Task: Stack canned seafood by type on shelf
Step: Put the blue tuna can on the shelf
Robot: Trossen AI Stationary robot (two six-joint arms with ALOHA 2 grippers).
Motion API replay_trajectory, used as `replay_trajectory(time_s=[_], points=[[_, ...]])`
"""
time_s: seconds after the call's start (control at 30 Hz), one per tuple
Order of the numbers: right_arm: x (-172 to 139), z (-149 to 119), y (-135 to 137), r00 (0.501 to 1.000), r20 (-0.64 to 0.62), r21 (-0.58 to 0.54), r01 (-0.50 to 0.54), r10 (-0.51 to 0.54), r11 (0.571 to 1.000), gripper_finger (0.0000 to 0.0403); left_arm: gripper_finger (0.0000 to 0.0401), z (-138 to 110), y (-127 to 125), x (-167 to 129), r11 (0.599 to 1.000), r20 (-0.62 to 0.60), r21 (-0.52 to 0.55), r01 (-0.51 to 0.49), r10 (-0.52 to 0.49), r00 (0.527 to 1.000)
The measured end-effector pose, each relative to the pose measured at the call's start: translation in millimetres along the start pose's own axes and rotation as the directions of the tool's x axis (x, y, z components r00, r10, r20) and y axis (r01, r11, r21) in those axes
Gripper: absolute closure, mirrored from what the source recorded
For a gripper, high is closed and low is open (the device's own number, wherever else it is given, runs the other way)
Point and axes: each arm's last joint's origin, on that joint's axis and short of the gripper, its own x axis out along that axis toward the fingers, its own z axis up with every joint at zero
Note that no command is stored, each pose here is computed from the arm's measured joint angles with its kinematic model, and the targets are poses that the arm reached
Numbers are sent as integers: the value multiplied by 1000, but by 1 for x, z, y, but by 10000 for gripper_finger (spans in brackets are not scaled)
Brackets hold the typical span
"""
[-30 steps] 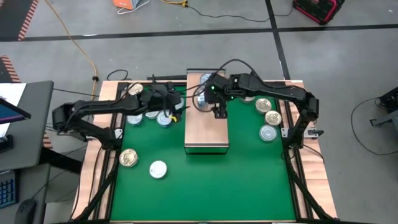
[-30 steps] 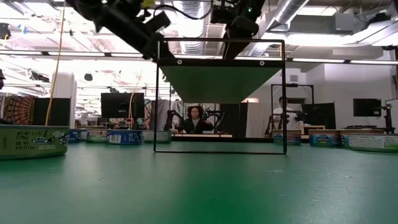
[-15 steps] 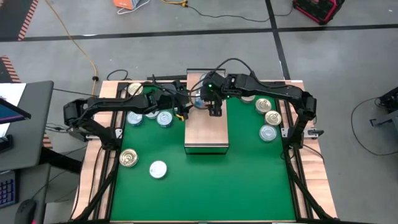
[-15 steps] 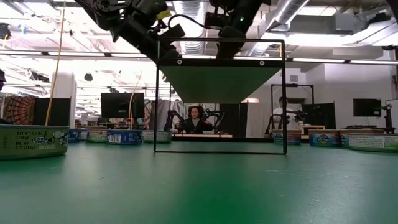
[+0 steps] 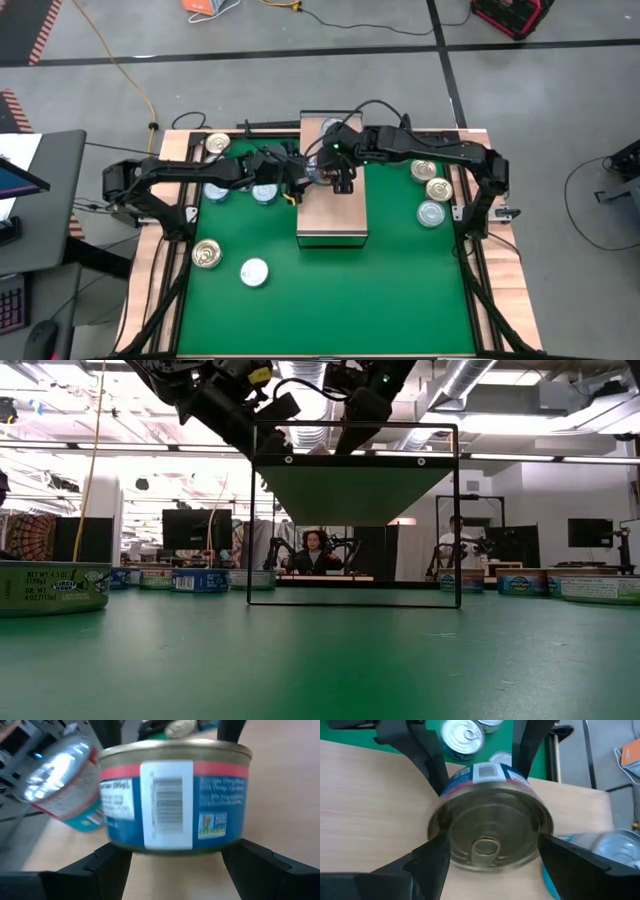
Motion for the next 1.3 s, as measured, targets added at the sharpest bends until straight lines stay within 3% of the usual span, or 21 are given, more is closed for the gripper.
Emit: replay_trajectory(time_s=[0.57,0.73,1.0,1.13,1.3], points=[[-6,-5,10,997,-68,52,-36,39,998,72,113,4,7,-52,999,-83,-49,12,-16,996],[-23,-6,7,998,-49,97,-30,35,995,72,113,7,9,-64,993,7,-111,32,-32,999],[-42,-8,26,992,-83,140,-87,100,986,72,113,-10,-16,-66,987,26,-147,69,-66,997],[-42,-5,37,994,-35,112,-99,104,989,72,113,-4,-23,-74,991,48,-134,-10,17,999],[-28,-23,28,991,-98,154,-77,93,985,72,113,1,-15,-73,988,102,-134,-72,86,991]])
